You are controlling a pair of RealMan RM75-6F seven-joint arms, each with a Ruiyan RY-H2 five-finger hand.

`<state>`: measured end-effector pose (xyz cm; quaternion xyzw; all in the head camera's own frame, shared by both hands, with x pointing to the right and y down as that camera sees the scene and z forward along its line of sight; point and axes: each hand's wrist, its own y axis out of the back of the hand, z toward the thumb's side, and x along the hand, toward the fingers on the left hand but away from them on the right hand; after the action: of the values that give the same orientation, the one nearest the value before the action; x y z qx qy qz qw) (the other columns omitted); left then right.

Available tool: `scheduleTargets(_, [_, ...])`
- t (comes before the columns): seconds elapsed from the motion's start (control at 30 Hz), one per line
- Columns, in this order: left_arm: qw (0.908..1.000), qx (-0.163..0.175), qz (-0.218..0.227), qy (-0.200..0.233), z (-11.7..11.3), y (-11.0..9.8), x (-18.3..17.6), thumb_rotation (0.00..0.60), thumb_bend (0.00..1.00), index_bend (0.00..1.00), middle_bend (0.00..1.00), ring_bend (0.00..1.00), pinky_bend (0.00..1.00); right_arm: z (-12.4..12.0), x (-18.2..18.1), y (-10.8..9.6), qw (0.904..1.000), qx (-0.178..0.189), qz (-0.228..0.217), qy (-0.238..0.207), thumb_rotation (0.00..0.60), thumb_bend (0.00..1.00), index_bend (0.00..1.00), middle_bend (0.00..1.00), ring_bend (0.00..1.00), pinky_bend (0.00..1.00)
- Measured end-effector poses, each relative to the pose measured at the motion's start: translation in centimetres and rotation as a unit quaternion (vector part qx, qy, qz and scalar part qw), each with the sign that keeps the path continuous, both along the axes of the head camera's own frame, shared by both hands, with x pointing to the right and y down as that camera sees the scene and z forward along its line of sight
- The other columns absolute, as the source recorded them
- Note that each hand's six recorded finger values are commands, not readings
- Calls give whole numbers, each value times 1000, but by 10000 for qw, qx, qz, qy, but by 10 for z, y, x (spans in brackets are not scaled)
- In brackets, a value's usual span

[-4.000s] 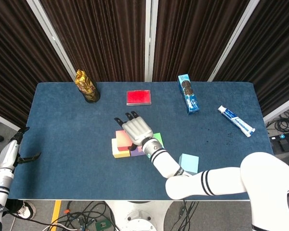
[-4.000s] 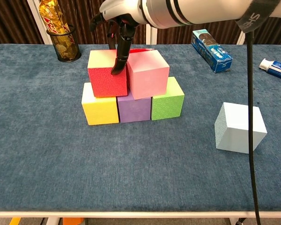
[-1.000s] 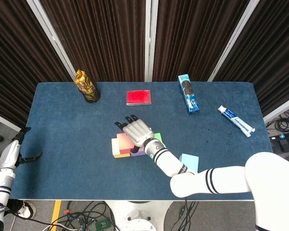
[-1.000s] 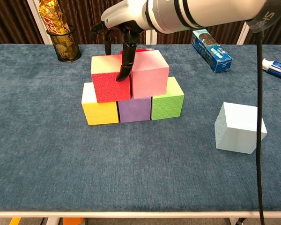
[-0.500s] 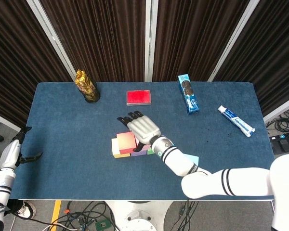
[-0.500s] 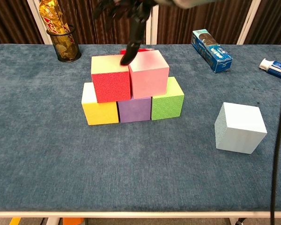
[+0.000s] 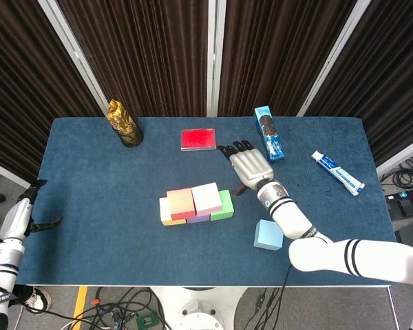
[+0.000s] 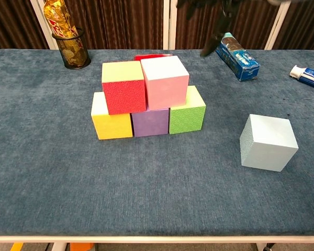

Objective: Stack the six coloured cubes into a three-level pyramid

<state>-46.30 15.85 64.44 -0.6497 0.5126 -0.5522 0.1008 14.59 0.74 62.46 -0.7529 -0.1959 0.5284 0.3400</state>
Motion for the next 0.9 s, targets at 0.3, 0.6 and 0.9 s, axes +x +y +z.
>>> scheduleTargets(0.3, [10000, -32, -50, -11, 2, 1, -3, 600, 238, 74, 16, 0, 0, 34, -3, 13, 9996, -294, -32, 16, 600, 43, 0, 50, 0, 0])
scheduleTargets(0.6, [10000, -48, -78, 9, 4, 4, -5, 600, 238, 74, 16, 0, 0, 44, -17, 22, 9992, -350, -113, -148, 600, 51, 0, 27, 0, 0])
scheduleTargets(0.9, [9999, -67, -74, 26, 4, 5, -6, 600, 239, 74, 16, 0, 0, 50, -26, 27, 9986, -459, -150, -197, 600, 56, 0, 27, 0, 0])
